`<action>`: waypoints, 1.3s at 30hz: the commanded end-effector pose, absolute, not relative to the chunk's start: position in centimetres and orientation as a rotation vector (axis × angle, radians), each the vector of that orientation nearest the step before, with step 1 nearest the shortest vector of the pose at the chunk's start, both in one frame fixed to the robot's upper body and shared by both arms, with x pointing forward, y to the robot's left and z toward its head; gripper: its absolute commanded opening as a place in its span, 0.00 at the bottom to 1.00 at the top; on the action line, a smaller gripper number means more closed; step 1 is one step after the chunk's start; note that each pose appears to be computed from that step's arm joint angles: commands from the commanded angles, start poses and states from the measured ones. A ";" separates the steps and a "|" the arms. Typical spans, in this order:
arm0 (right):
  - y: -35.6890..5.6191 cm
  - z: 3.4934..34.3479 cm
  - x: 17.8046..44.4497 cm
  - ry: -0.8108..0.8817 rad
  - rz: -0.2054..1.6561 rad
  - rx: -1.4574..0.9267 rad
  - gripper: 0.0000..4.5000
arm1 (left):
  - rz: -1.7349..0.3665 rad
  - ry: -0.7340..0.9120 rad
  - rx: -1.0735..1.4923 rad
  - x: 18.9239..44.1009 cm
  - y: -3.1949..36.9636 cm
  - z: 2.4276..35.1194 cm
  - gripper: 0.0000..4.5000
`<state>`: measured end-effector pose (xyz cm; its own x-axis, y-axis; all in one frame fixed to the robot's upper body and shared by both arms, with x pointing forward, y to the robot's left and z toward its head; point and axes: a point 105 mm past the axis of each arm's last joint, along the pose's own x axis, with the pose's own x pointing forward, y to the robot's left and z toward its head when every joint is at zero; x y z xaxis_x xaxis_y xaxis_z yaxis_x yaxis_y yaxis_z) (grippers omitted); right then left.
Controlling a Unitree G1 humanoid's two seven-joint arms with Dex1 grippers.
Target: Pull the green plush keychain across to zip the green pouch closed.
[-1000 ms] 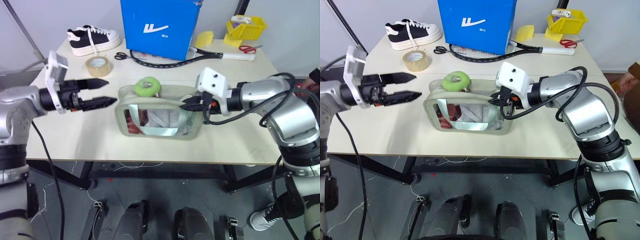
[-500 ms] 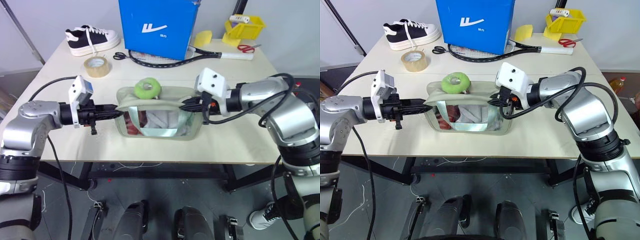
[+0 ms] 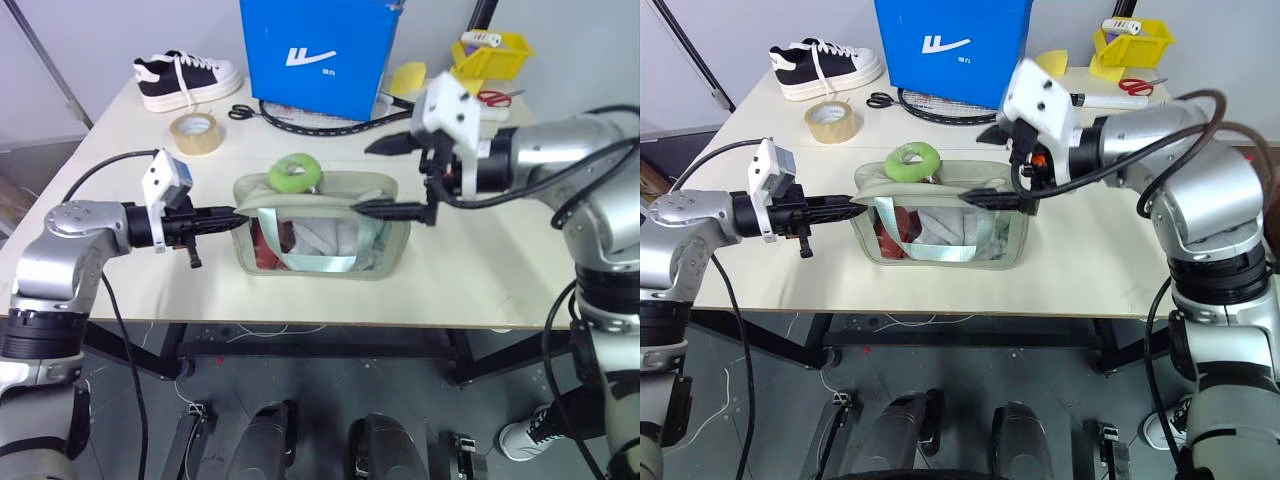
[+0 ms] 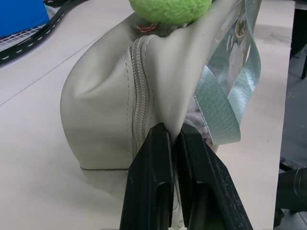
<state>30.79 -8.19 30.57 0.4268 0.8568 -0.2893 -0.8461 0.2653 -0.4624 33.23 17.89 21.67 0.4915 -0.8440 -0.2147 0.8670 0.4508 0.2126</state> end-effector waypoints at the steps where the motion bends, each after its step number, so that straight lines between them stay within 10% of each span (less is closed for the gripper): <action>1: -5.7 31.7 30.6 -0.084 1.210 -0.616 0.99 | -1.066 0.052 0.342 33.1 17.5 22.3 0.00; 10: -1.3 31.8 36.0 -0.038 1.117 -0.620 0.99 | -1.062 0.037 0.344 32.9 17.2 22.3 0.00; 39: -3.2 30.7 39.6 0.077 1.012 -0.490 0.99 | -1.044 0.029 0.347 32.7 17.3 22.3 0.00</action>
